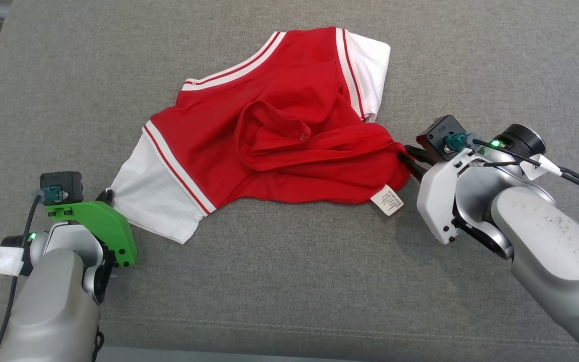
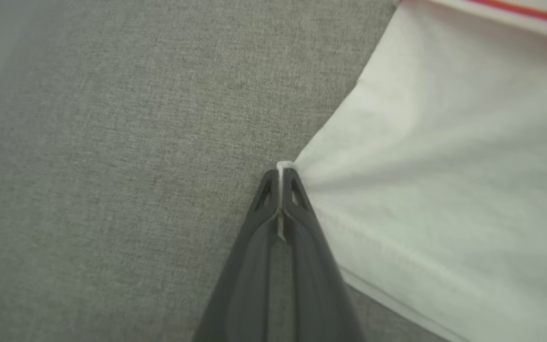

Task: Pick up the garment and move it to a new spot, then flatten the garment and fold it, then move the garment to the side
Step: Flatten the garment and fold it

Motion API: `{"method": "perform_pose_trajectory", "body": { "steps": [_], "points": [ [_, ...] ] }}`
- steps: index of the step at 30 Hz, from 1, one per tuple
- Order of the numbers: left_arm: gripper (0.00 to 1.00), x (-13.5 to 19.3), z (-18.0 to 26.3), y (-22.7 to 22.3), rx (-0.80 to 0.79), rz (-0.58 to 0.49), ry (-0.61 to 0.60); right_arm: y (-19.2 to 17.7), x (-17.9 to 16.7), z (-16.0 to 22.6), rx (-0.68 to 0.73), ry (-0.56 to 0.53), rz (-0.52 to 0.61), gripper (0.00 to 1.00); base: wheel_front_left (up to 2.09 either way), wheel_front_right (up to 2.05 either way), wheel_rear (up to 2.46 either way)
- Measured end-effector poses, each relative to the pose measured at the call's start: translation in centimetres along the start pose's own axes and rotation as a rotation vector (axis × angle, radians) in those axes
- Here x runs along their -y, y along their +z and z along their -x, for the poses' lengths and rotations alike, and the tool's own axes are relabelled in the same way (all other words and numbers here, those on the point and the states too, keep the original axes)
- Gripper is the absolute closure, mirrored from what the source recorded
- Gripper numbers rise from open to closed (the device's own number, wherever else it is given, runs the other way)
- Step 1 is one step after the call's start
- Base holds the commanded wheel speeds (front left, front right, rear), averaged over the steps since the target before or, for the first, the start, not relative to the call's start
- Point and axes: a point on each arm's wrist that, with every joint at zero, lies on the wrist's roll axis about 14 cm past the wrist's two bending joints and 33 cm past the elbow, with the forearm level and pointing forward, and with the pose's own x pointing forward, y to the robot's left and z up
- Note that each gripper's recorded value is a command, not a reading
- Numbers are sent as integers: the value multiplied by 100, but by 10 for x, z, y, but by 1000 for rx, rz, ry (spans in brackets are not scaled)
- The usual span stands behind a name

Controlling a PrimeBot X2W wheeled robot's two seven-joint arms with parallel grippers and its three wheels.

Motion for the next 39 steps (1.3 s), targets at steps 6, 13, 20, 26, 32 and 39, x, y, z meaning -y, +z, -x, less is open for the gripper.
{"method": "perform_pose_trajectory", "body": {
  "steps": [6, 13, 20, 26, 32, 39],
  "points": [
    [100, 0, 0, 1, 10, 8, 3, 5, 1, 2, 18, -4, 7, 100, 0, 0, 0],
    [100, -4, 6, 18, 104, 63, 23, 27, 10, 13, 104, -37, -14, 100, 0, 0, 0],
    [100, 9, 24, 89, 381, 221, -45, 46, 44, 40, 230, -153, -144, 100, 0, 0, 0],
    [100, 27, 56, 170, 649, 355, -137, 52, 64, 65, 325, -236, -328, 100, 0, 0, 0],
    [100, 58, 91, 220, 783, 487, -280, 54, 68, 85, 407, -254, -592, 100, 0, 0, 0],
    [100, 97, 121, 276, 818, 529, -460, 91, 74, 109, 527, -216, -715, 100, 0, 0, 0]
  ]
}}
